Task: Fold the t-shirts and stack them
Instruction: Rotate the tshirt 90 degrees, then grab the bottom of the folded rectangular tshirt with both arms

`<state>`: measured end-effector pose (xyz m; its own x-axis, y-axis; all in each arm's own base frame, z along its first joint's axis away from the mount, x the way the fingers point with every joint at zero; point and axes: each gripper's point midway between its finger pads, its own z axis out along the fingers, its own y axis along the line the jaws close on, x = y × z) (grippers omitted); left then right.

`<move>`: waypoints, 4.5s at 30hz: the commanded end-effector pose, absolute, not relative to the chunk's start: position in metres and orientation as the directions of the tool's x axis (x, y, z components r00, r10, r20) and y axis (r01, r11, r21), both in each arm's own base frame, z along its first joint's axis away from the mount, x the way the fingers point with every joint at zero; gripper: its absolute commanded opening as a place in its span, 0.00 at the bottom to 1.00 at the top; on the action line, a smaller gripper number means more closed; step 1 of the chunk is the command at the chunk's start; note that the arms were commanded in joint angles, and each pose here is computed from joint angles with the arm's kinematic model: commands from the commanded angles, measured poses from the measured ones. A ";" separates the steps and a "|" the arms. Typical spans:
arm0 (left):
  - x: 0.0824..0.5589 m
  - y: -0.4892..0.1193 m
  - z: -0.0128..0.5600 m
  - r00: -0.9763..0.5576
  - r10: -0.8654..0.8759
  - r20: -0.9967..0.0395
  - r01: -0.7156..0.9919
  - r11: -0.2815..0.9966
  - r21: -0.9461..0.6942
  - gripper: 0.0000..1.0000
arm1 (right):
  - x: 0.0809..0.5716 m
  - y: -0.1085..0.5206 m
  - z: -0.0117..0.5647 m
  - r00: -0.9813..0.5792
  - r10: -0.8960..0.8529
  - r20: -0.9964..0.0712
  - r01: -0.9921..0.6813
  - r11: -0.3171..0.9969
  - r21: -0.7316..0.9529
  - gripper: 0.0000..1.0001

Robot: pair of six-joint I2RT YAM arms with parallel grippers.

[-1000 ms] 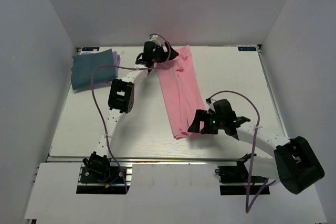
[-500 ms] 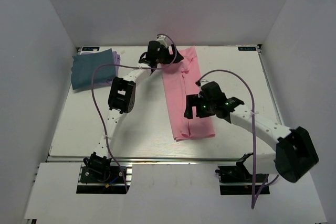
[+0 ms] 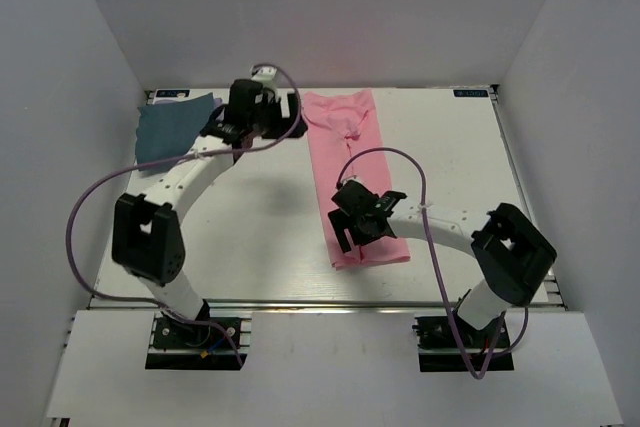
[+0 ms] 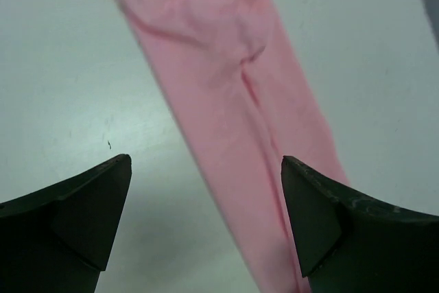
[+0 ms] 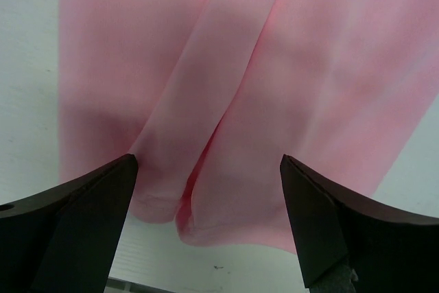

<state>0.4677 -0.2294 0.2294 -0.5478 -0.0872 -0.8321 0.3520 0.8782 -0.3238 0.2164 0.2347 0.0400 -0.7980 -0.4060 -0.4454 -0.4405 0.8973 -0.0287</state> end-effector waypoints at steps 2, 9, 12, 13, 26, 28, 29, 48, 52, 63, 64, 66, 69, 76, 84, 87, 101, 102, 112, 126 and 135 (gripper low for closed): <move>0.388 -0.184 0.143 -0.703 -0.127 -0.700 0.157 0.932 -0.326 1.00 | 0.223 0.241 0.048 -0.786 -0.398 -0.473 -0.407 0.909 -0.089 0.90; 0.320 -0.163 0.130 -0.723 -0.151 -0.674 0.147 0.920 -0.364 1.00 | 0.220 0.256 0.047 -0.769 -0.407 -0.493 -0.415 0.904 -0.098 0.90; 0.308 -0.159 0.126 -0.729 -0.158 -0.666 0.138 0.920 -0.368 1.00 | 0.219 0.266 0.047 -0.759 -0.416 -0.501 -0.425 0.899 -0.103 0.90; 0.303 -0.157 0.126 -0.731 -0.157 -0.664 0.136 0.920 -0.367 1.00 | 0.220 0.266 0.045 -0.757 -0.421 -0.500 -0.423 0.899 -0.117 0.90; 0.294 -0.155 0.120 -0.743 -0.143 -0.654 0.145 0.920 -0.365 1.00 | 0.220 0.220 0.042 -0.806 -0.346 -0.480 -0.219 0.928 -0.301 0.90; 0.295 -0.156 0.121 -0.736 -0.145 -0.661 0.148 0.918 -0.368 1.00 | 0.218 0.221 0.046 -0.805 -0.329 -0.494 -0.215 0.937 -0.274 0.90; 0.296 -0.156 0.118 -0.742 -0.143 -0.655 0.145 0.919 -0.366 1.00 | 0.217 0.220 0.046 -0.806 -0.329 -0.492 -0.219 0.938 -0.269 0.90; 0.300 -0.165 0.103 -0.768 -0.121 -0.629 0.168 0.909 -0.380 1.00 | 0.203 0.137 0.060 -0.828 -0.194 -0.527 0.042 0.914 -0.403 0.90; 0.303 -0.168 0.102 -0.771 -0.120 -0.625 0.172 0.906 -0.386 1.00 | 0.200 0.130 0.057 -0.832 -0.153 -0.533 0.056 0.933 -0.357 0.90; 0.291 -0.226 0.078 -0.834 0.013 -0.551 0.321 0.824 -0.467 1.00 | 0.208 0.139 0.045 -0.823 -0.103 -0.559 -0.041 0.992 -0.123 0.90; 0.288 -0.233 0.075 -0.841 0.036 -0.539 0.334 0.819 -0.466 1.00 | 0.210 0.144 0.043 -0.826 -0.078 -0.559 -0.040 0.996 -0.081 0.90; 0.277 -0.264 0.076 -0.835 0.110 -0.538 0.400 0.793 -0.460 1.00 | 0.206 0.137 0.036 -0.831 -0.042 -0.555 -0.019 0.999 -0.047 0.90; 0.253 -0.298 0.063 -0.828 0.230 -0.511 0.477 0.768 -0.427 1.00 | 0.203 0.137 0.023 -0.846 -0.025 -0.532 -0.038 0.999 0.013 0.90; 0.206 -0.320 0.036 -0.816 0.379 -0.436 0.527 0.798 -0.293 1.00 | 0.194 0.141 -0.002 -0.892 -0.065 -0.447 -0.091 0.995 0.037 0.90; 0.193 -0.296 0.037 -0.845 0.344 -0.410 0.441 0.881 -0.171 1.00 | 0.171 0.180 -0.010 -0.921 -0.114 -0.372 -0.213 0.948 0.238 0.90; 0.192 -0.283 0.056 -0.844 0.294 -0.448 0.401 0.901 -0.166 1.00 | 0.165 0.204 -0.006 -0.923 -0.129 -0.363 -0.255 0.912 0.323 0.89; 0.188 -0.226 0.076 -0.840 0.159 -0.518 0.254 0.960 -0.119 1.00 | 0.153 0.264 0.050 -0.888 -0.169 -0.428 -0.380 0.794 0.474 0.90; 0.184 -0.221 0.073 -0.840 0.158 -0.518 0.254 0.960 -0.119 1.00 | 0.153 0.261 0.056 -0.884 -0.158 -0.440 -0.378 0.795 0.474 0.90; 0.204 -0.211 0.056 -0.831 0.078 -0.551 0.168 0.979 -0.114 0.98 | 0.152 0.238 0.042 -0.905 -0.108 -0.411 -0.292 0.862 0.415 0.90; 0.186 -0.221 0.014 -0.869 0.103 -0.485 0.232 0.949 -0.213 0.60 | 0.168 0.226 0.004 -0.908 0.013 -0.419 -0.149 0.924 0.352 0.68; 0.194 -0.235 0.014 -0.844 0.072 -0.531 0.248 0.931 -0.268 0.21 | 0.161 0.229 -0.002 -0.915 0.010 -0.402 -0.159 0.910 0.383 0.16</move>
